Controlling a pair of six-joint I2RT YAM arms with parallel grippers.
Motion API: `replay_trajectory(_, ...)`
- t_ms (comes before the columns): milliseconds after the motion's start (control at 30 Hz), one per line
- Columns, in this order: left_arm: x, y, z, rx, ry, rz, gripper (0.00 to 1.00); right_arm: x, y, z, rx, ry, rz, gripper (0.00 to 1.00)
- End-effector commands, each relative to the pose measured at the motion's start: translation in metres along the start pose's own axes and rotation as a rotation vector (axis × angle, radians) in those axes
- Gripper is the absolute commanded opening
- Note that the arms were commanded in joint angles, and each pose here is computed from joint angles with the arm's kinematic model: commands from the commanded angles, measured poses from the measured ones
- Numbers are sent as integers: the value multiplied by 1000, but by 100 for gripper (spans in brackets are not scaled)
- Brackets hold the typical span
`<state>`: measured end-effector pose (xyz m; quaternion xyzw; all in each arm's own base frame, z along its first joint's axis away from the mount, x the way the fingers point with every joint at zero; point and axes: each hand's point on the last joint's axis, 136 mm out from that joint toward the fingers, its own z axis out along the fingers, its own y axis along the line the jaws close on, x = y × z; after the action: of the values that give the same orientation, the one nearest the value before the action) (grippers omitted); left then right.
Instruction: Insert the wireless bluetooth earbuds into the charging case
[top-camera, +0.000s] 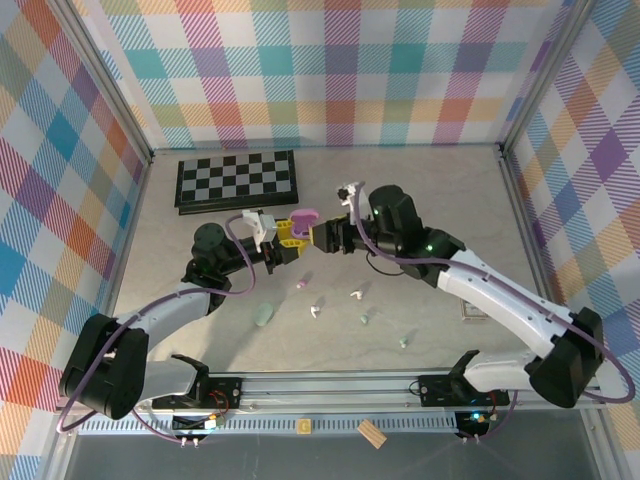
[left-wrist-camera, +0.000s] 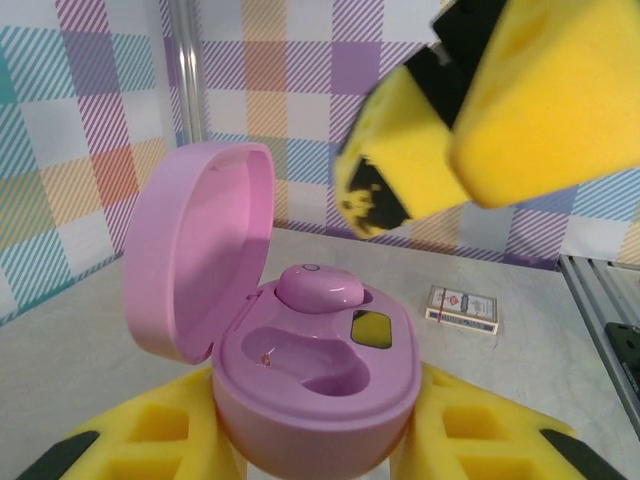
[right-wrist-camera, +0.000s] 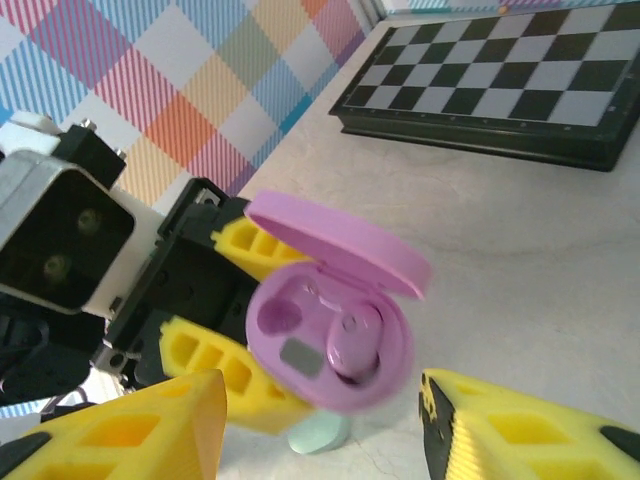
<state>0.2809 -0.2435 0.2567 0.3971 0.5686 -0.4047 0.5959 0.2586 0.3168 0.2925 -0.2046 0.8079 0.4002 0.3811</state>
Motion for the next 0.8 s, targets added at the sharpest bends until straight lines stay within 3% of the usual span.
replay_trajectory(0,-10,13,-7,-37,-43,45,33,-2,-21,-10,70,-77,72,55)
replay_trajectory(133,-12,26,-18,-84,-55,49,33,19,-61,-9,167,-93,217,55)
replay_trajectory(300,-20,33,-30,-130,-66,59,33,57,-98,16,231,26,407,54)
replay_trajectory(500,-27,35,-39,-165,-75,79,33,112,-107,59,231,209,641,53)
replay_trajectory(767,-32,45,-47,-216,-82,89,33,160,-93,107,209,350,742,51)
